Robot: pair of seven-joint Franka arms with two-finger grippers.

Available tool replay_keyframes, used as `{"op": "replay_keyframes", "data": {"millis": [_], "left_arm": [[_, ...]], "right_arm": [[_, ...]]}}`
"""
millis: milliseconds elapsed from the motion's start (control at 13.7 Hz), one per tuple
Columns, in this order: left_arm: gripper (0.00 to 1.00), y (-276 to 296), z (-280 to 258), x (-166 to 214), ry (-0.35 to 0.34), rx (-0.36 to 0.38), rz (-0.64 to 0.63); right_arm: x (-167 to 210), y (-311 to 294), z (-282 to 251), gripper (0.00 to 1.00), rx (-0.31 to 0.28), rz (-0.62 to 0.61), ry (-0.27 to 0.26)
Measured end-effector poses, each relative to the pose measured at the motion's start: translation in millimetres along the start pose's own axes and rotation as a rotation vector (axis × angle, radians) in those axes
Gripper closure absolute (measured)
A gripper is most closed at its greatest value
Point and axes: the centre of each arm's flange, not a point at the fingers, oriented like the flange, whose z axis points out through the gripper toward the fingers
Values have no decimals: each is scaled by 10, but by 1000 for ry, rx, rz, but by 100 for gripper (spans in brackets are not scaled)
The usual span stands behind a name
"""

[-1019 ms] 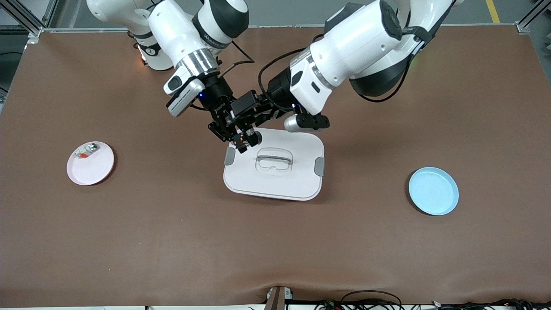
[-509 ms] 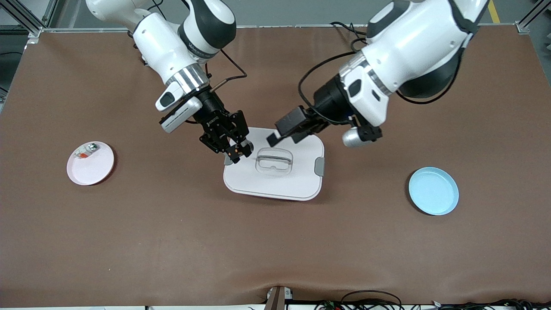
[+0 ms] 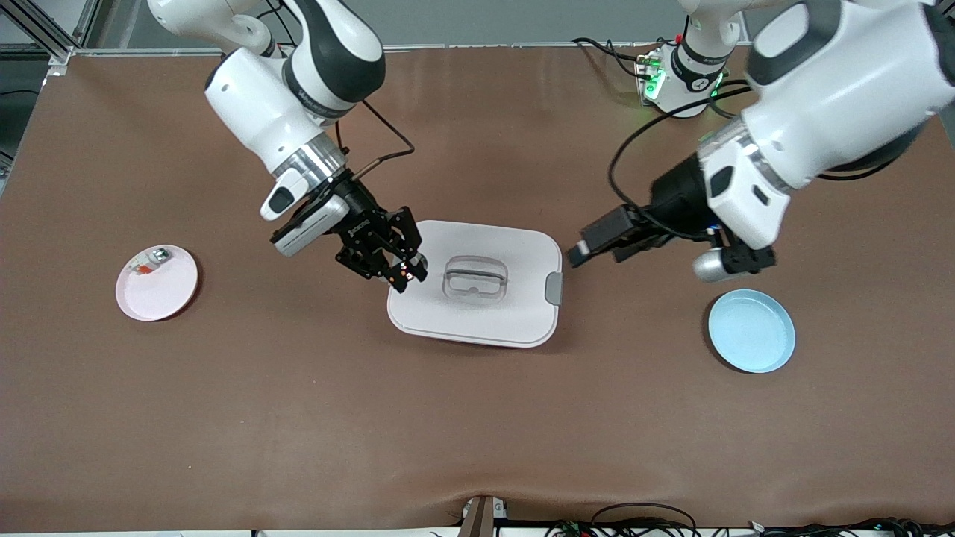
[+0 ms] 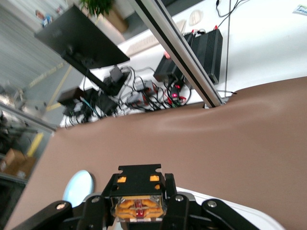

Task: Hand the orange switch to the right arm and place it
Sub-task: 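Open the left gripper and withdraw it while the right gripper pulls away, then carry the switch with the right gripper down onto the white plate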

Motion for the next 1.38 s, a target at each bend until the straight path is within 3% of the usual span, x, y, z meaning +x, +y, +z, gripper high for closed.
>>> {"op": "replay_keyframes", "data": {"millis": [291, 582, 873, 1237, 1383], "left_arm": [[0, -579, -492, 165, -21, 172, 81], [0, -937, -449, 110, -1, 360, 152], [0, -1511, -574, 177, -22, 441, 213], [0, -1812, -662, 111, 24, 505, 214], [0, -1888, -781, 153, 49, 539, 215]], "right_arm": [[187, 263, -82, 59, -48, -120, -121], [276, 457, -246, 59, -126, -277, -334], [424, 650, -576, 59, -234, -417, -544], [529, 1090, -920, 59, -209, -655, -695], [586, 1355, -1167, 59, -242, -735, -779]]}}
